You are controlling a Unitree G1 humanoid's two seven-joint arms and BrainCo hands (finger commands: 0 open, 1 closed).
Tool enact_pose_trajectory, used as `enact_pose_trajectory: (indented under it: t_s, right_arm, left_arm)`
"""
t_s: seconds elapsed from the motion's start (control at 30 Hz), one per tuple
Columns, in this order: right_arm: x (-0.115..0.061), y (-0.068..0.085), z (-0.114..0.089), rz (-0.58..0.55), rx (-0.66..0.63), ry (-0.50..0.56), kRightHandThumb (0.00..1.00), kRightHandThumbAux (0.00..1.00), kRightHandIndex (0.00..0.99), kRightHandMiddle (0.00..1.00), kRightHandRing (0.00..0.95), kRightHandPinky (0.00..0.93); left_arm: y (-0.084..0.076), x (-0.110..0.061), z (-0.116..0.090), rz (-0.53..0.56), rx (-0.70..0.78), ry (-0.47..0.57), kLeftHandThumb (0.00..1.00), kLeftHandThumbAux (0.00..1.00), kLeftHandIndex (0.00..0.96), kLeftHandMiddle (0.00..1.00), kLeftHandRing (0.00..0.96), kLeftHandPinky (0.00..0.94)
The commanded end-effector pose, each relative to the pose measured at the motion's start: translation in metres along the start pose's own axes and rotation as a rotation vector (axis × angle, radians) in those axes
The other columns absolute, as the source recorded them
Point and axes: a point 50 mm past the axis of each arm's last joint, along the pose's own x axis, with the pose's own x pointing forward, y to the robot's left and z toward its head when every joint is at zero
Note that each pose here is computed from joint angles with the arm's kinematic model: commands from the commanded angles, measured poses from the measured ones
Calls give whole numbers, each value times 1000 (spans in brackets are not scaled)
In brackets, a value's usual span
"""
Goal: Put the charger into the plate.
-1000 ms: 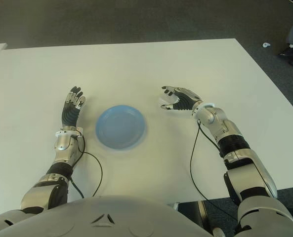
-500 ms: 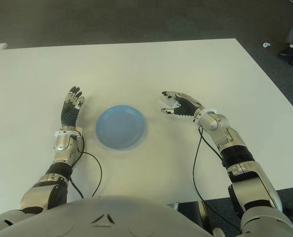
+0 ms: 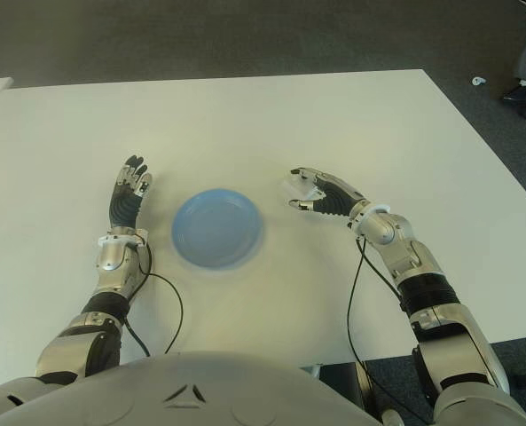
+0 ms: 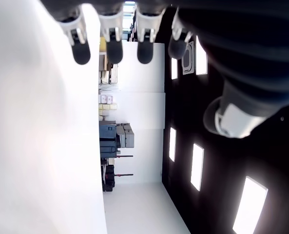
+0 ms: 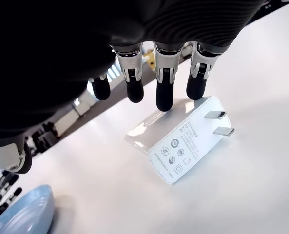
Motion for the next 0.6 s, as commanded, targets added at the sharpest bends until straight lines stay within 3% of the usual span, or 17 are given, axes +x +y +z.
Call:
enact_pose_trajectory:
  t_s: [0.03,0.6]
  right_arm:
    - [-13,31,-8,107,60,54,0,437,0,56,94,131]
    - [-24,36,2,77,114,19,0,516,0,40,86,144]
  left_arm:
    - [11,-58,-54,59,-29,294,0,540,0,85,88,113]
    - [11,-56,-53,59,-30,296,0,543,0,86,89,116]
